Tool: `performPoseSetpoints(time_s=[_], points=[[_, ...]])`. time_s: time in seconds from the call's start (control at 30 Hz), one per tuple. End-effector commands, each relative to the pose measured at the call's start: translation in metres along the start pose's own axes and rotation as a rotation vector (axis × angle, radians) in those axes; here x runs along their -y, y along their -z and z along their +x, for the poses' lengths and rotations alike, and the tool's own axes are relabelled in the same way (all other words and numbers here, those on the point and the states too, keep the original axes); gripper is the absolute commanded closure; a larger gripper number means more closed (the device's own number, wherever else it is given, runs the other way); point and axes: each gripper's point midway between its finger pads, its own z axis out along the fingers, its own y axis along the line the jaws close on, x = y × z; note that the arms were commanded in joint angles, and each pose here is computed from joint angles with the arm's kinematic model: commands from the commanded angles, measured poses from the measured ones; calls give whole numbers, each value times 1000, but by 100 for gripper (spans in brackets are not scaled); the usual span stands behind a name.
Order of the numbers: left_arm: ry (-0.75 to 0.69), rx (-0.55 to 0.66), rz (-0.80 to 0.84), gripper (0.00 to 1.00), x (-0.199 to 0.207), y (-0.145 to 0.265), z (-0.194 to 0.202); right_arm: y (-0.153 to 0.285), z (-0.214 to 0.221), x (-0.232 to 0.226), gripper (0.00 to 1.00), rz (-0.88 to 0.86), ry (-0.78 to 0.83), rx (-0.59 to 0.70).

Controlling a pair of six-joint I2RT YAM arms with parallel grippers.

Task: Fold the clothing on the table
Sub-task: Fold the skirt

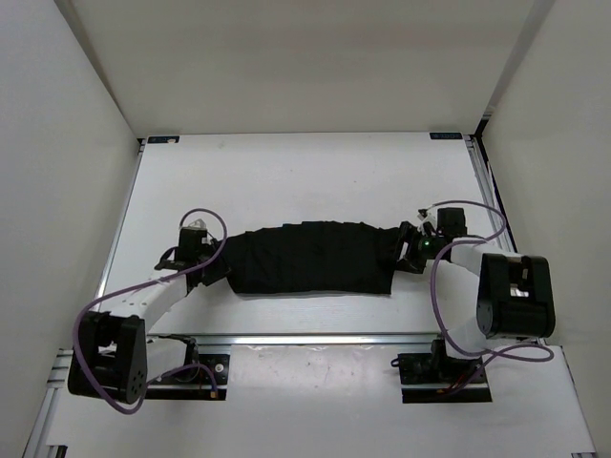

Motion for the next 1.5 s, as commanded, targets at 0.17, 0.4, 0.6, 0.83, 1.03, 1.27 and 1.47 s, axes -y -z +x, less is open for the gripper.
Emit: performPoseSetpoints(time_s=[0.17, 0.4, 0.6, 0.83, 1.03, 1.27, 1.47], points=[[-26, 14, 94, 53, 34, -1, -15, -29, 3, -37, 36, -201, 71, -41], [-83, -50, 137, 54, 58, -11, 6, -28, 7, -54, 99, -390, -9, -44], [-175, -106, 192, 54, 99, -20, 20, -9, -15, -15, 100, -166, -35, -14], [-260, -183, 280, 55, 150, -33, 44, 32, -40, 18, 100, 116, 6, 24], [-311, -227, 313, 54, 170, -36, 61, 49, -63, -43, 100, 91, 141, 68], [-303, -235, 310, 54, 171, -39, 60, 26, -55, -159, 100, -106, 305, -9], [-295, -220, 319, 54, 172, -39, 51, -12, -30, -215, 100, -209, 354, -161]])
